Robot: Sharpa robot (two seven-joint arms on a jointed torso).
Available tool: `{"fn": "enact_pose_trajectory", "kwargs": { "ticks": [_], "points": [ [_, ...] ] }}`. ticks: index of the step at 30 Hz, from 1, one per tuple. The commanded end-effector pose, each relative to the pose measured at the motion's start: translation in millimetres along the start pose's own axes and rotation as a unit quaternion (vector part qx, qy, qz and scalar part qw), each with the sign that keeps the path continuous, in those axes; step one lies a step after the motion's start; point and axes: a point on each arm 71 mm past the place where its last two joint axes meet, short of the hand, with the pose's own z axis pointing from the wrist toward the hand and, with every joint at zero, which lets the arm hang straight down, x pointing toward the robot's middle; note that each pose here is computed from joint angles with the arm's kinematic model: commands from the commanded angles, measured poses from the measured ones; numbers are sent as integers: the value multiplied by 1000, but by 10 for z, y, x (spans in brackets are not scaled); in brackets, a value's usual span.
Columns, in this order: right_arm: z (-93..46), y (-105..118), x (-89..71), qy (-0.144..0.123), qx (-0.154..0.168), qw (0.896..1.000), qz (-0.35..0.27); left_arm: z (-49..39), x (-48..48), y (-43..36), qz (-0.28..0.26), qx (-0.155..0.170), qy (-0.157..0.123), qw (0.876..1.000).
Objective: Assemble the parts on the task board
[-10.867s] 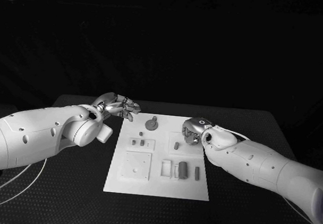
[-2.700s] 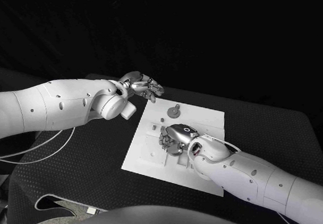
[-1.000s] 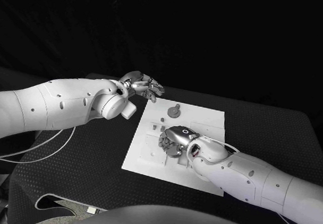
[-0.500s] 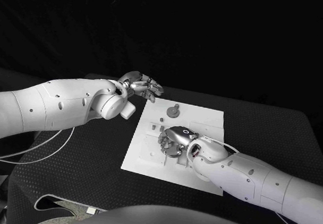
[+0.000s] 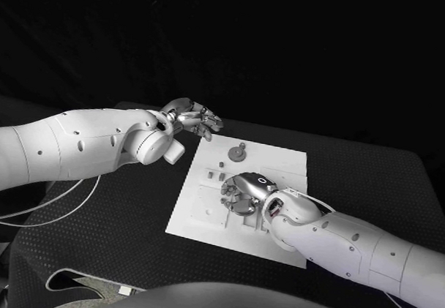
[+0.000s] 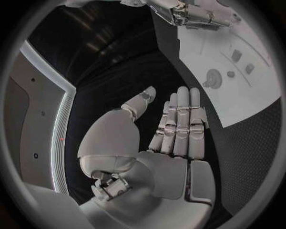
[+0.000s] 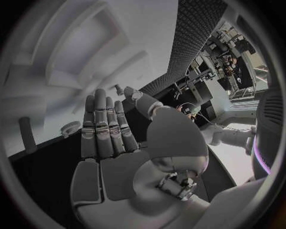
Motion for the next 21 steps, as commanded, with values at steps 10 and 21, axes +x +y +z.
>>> {"fn": "enact_pose_trajectory", "kwargs": {
  "ticks": [10, 21],
  "points": [
    [-80, -56, -509, -37, -1, 999, 16, -12, -12, -10, -3, 5, 2, 1000],
    [-205, -407, -1286, 8, 68, 991, -111, -24, -36, -3, -4, 8, 2, 1000]
  ]
}}
